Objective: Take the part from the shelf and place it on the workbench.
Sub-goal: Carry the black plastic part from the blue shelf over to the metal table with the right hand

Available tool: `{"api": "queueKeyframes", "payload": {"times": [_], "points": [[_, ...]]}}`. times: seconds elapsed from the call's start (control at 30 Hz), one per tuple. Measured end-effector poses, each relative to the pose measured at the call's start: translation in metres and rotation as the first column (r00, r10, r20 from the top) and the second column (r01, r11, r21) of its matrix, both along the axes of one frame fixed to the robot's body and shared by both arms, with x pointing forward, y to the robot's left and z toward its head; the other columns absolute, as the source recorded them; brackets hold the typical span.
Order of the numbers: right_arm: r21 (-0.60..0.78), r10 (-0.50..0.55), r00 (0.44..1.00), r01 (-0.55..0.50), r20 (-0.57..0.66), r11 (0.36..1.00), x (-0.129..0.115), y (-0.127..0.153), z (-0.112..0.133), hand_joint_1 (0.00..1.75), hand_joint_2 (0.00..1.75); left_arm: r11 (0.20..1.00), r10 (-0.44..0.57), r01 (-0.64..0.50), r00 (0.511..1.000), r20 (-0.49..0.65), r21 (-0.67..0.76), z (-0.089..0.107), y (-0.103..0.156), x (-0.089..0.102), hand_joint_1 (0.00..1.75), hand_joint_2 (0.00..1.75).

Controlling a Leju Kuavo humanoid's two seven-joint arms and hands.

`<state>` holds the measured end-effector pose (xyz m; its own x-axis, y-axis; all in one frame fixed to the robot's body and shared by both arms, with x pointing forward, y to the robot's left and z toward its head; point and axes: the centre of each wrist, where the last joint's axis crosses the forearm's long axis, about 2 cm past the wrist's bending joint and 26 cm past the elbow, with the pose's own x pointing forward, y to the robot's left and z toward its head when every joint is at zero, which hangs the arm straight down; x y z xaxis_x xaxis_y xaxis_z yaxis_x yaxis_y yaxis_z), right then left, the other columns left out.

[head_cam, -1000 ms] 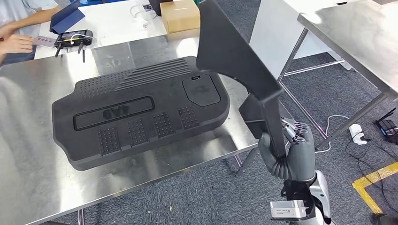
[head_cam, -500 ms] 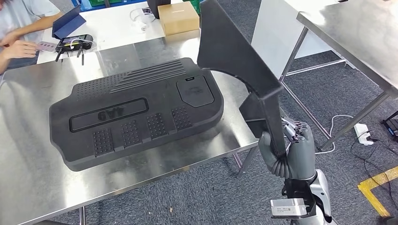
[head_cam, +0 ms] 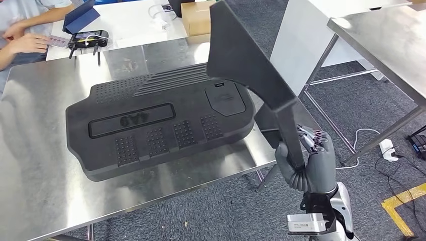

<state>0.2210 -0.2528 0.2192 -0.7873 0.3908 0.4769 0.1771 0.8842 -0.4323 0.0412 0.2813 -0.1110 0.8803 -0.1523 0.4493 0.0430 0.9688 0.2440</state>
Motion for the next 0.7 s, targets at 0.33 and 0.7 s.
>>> {"api": "queueKeyframes", "payload": {"times": [0.33, 0.7], "points": [[-0.004, -0.003, 1.000, 0.003, -0.005, 1.000, -0.0004, 0.0000, -0.0011, 1.75, 1.75, 1.000, -0.001, 0.001, 1.000, -0.001, -0.003, 0.0000, -0.0014, -0.0006, 0.00, 1.75], [-0.007, -0.001, 1.000, 0.001, -0.008, 1.000, -0.0005, 0.0003, -0.0015, 1.75, 1.75, 1.000, -0.003, 0.003, 1.000, -0.005, -0.003, 0.0000, -0.0016, -0.0006, 0.00, 1.75]]}}
